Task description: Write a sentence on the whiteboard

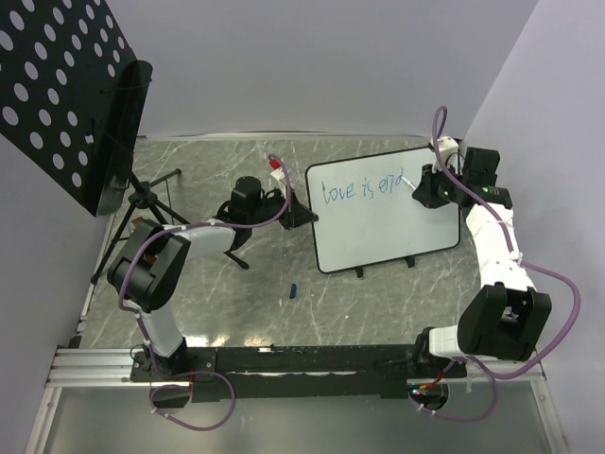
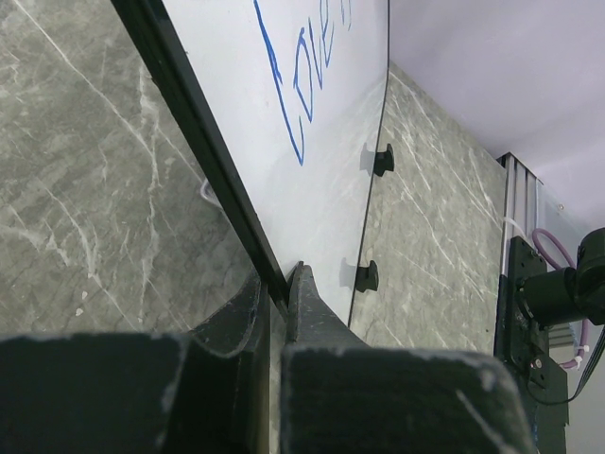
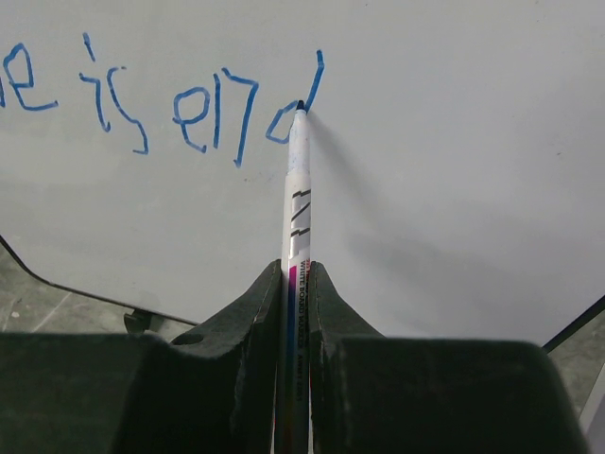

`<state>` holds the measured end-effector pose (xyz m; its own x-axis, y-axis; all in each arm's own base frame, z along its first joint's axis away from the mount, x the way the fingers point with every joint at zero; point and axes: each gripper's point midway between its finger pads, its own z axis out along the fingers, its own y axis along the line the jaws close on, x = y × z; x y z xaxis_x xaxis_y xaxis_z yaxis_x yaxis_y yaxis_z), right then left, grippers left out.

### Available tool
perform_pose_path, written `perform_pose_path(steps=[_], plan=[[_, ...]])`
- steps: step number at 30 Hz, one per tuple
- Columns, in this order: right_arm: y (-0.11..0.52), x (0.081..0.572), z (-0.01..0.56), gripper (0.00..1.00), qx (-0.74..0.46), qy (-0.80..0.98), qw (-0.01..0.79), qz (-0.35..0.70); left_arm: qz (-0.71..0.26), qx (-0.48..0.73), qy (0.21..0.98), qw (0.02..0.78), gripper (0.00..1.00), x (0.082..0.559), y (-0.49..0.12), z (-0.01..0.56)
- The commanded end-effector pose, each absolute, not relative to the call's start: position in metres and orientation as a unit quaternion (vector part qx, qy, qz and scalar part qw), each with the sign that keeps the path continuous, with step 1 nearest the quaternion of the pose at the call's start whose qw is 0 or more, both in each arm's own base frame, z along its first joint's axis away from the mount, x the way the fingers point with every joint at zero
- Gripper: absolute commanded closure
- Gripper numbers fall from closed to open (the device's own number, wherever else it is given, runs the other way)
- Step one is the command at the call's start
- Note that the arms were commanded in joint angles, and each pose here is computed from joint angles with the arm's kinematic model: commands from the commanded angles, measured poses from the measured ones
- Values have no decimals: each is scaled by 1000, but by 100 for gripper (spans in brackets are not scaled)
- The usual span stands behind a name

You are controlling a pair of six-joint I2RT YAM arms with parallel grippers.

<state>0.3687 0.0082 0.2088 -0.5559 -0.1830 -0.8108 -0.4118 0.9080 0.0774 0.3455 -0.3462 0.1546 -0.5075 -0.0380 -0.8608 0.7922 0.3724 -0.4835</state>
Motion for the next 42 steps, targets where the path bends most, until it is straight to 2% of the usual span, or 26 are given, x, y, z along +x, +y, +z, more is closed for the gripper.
perform_pose_path(steps=[1, 24, 42], plan=[[5, 382, 238, 100, -171, 853, 481, 112, -459, 321, 701, 441, 99, 345, -349, 143], [4, 356, 205, 100, -176, 871, 444, 112, -458, 320, 700, 444, 99, 345, -348, 144], [1, 356, 246, 100, -175, 848, 487, 112, -457, 320, 700, 445, 99, 345, -348, 145]])
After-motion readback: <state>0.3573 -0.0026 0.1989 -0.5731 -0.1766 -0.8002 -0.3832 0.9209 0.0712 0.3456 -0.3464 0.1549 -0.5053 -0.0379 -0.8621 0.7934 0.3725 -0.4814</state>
